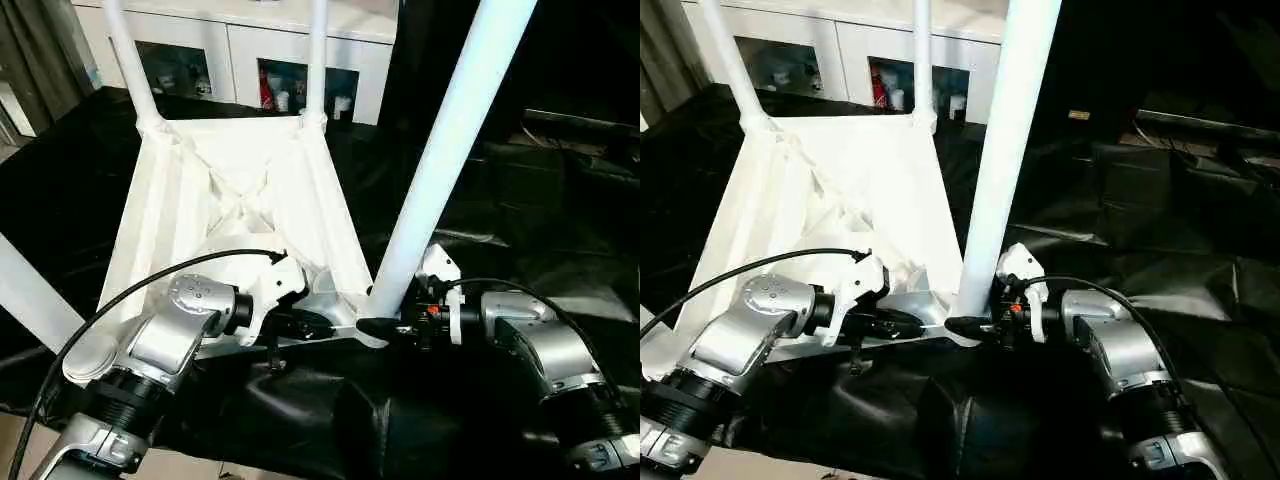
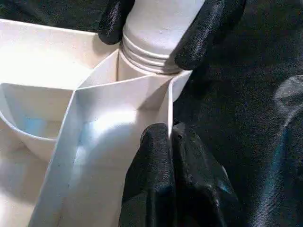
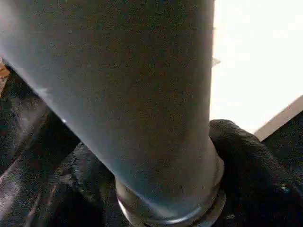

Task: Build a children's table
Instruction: Rotate leg to tighten

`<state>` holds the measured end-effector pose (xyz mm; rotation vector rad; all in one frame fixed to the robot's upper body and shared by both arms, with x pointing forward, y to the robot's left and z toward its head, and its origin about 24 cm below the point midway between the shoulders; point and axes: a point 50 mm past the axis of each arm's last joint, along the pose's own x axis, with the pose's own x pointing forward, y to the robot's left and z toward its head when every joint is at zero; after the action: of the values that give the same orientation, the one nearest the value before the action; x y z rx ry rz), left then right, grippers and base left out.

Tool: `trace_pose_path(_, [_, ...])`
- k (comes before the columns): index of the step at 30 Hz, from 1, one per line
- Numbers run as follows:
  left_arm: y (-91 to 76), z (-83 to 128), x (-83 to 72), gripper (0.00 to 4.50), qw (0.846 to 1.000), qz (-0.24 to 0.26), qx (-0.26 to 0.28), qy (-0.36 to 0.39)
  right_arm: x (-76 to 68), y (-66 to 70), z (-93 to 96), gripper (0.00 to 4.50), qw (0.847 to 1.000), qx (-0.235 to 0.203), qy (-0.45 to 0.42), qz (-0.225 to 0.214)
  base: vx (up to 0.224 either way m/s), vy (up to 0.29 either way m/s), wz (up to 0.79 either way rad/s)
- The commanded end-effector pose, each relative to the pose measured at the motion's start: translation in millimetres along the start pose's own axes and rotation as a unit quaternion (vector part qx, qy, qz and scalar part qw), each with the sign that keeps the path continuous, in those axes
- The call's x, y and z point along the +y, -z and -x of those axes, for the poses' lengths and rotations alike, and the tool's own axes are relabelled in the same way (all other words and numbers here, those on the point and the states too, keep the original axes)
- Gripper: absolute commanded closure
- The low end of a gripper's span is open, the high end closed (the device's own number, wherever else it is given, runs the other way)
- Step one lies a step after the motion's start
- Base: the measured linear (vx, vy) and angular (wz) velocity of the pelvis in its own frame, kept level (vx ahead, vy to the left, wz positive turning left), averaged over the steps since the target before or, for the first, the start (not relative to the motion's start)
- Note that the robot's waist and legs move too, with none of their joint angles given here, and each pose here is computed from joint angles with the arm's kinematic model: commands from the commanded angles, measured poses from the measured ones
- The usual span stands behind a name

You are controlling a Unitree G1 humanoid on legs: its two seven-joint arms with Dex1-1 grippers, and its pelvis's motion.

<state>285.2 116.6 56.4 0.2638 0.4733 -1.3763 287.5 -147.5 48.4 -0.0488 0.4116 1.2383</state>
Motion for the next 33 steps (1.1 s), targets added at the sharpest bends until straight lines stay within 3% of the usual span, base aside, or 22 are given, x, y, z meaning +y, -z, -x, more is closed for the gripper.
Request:
trace_pose_path(1, [-8.0,-10.3,-5.3,4.50,1.000,-0.013,-0.013,0.023,9.2,0.0,-11.2,1.63,0.999,-0.007,-0.042,-0.006,0.000,0.000,0.00])
trace_pose_path(3, [-7.3,-11.3,-3.8,4.50,1.000,-0.009,-0.011,0.012,8.6,0.8,-12.6,1.74,0.999,-0.012,-0.030,-0.004,0.000,0.000,0.00])
trace_pose_path(7, [-8.5,-20.3,10.0,4.50,0.997,0.016,-0.014,-0.075,-7.3,10.9,-26.6,1.78,0.994,-0.009,0.108,-0.015,0.000,0.000,0.00])
trace_pose_path(8, [-8.5,-20.3,10.0,4.50,0.997,0.016,-0.014,-0.075,-7.3,10.9,-26.6,1.79,0.994,-0.009,0.108,-0.015,0.000,0.000,0.00])
trace_pose_path(10, [-12.5,-30.6,19.3,4.50,0.990,0.033,-0.023,-0.137,-17.5,14.0,-37.2,1.81,0.977,-0.020,0.206,-0.051,-0.026,0.003,-0.03])
trace_pose_path(14, [-20.2,-44.7,20.7,4.50,0.984,0.049,-0.041,-0.166,-18.7,13.4,-52.4,1.82,0.961,-0.033,0.261,-0.081,0.000,0.000,0.00])
trace_pose_path(18, [-29.8,-59.4,15.2,4.50,0.983,0.051,-0.061,-0.163,-7.3,5.1,-72.4,1.82,0.968,-0.055,0.234,-0.070,0.000,0.000,0.00])
trace_pose_path(20, [-32.0,-63.5,12.9,4.50,0.985,0.047,-0.064,-0.156,-2.3,1.1,-79.1,1.27,0.972,-0.072,0.207,-0.080,0.000,0.000,0.00])
trace_pose_path(22, [-32.0,-63.7,12.3,4.50,0.985,0.044,-0.066,-0.152,-0.9,-1.1,-80.0,1.11,0.974,-0.081,0.192,-0.085,0.000,0.000,0.00])
trace_pose_path(25, [-29.1,-59.9,12.6,4.50,0.987,0.038,-0.060,-0.146,-1.2,-0.4,-76.6,0.68,0.978,-0.070,0.183,-0.070,0.000,0.000,0.00])
trace_pose_path(33, [-19.0,-40.6,7.3,4.50,0.995,0.014,-0.047,-0.083,1.9,-4.2,-50.4,0.68,0.996,-0.052,0.066,-0.038,0.000,0.000,0.00])
